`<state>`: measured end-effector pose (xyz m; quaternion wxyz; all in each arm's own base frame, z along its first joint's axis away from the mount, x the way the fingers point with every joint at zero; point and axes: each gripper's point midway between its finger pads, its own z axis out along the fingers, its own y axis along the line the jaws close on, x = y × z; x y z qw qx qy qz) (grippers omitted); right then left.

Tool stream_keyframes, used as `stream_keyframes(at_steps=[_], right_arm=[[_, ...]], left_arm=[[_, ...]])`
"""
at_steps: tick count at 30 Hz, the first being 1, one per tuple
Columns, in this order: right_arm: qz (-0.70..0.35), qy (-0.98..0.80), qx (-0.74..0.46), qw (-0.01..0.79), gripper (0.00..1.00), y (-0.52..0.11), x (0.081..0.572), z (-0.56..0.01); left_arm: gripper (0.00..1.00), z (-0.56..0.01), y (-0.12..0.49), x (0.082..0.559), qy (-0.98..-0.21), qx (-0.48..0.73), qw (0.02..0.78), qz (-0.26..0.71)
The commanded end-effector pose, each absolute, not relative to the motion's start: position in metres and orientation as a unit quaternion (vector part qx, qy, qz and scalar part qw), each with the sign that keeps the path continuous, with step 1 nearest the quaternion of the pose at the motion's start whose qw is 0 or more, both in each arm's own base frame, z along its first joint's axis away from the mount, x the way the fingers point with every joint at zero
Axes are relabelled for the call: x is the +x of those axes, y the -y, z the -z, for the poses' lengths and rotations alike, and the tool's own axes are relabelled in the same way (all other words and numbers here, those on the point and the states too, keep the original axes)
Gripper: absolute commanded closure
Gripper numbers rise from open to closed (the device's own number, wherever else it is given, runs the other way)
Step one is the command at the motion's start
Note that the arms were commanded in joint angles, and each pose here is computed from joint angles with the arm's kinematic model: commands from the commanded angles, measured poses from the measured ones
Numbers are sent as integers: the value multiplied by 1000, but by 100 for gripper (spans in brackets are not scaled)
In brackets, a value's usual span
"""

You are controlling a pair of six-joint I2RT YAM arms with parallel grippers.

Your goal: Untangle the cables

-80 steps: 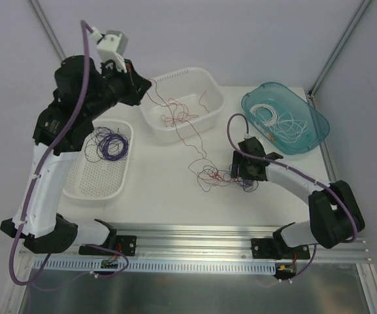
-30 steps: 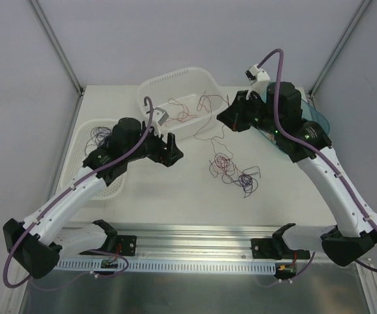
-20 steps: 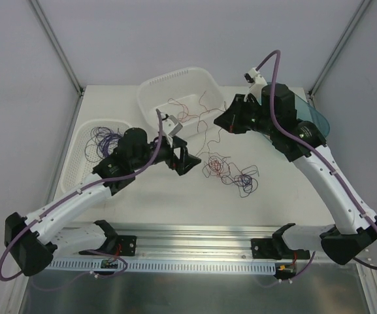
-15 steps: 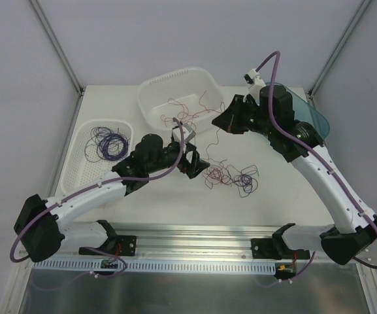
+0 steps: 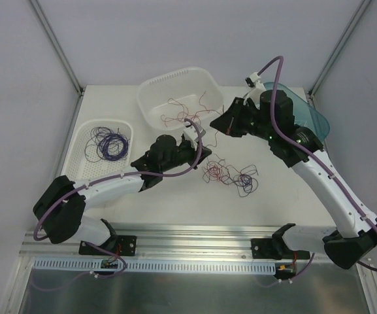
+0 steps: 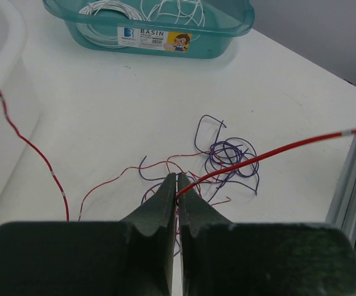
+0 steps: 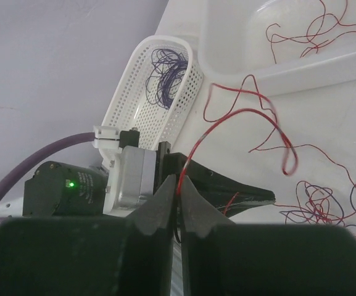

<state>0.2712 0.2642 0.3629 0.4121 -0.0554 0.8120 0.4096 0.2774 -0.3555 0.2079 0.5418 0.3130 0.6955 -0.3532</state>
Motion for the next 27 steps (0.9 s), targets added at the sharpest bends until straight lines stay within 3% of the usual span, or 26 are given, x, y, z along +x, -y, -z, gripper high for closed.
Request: stream_keyframes(at_steps=[1,3,4,7,15,27], right_arm=[[-405,-801,-47,439,90,-256,270,-372],[-386,-814,-42,433,74,-249,271,-356],[-373,-822,-36,429,58,-243,274,-346],[-345,-837,-27,423,45,-223,275,-320],[-254,-876,-52,405,36,-183,267,-228],[-297,-882,-84,356,35,-240,271,-136]], left_arm=[[100,-259,362,276,-657,296,579,382],[100,-257,356,279,-677,284,571,367],[100,-260,353,279,-683,277,569,364],[100,-259,341,284,-717,248,555,341],[100,-264,326,281,-747,198,539,336],[100,-261,324,280,-769,162,516,341]])
